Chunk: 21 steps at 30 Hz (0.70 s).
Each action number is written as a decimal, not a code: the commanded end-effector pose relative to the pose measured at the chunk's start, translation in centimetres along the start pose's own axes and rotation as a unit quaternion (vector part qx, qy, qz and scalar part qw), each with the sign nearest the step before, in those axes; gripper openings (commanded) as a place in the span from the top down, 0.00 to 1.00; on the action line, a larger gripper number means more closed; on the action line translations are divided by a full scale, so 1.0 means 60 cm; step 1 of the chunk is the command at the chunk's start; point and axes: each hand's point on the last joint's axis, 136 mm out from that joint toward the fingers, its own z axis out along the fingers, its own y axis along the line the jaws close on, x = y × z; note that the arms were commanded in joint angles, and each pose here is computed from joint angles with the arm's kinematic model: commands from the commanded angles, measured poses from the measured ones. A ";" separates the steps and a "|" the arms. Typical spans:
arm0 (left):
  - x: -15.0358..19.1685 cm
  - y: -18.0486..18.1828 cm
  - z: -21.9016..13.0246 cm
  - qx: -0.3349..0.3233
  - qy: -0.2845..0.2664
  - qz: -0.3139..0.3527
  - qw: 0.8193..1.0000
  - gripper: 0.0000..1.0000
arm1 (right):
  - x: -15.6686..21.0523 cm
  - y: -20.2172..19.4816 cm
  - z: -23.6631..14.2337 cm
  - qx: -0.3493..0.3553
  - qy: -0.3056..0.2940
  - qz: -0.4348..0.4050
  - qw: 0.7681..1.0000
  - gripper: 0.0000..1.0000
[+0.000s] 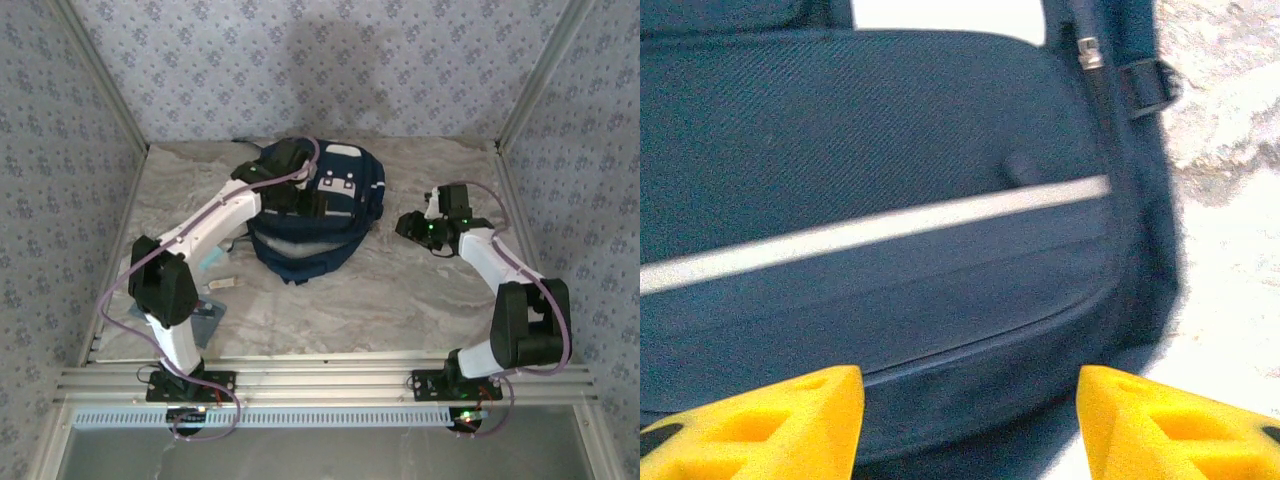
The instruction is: Pack the student bag
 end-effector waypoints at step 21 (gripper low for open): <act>-0.072 -0.187 0.218 0.021 -0.009 0.100 0.995 0.41 | 0.041 -0.054 -0.004 0.022 -0.008 0.069 0.997 0.51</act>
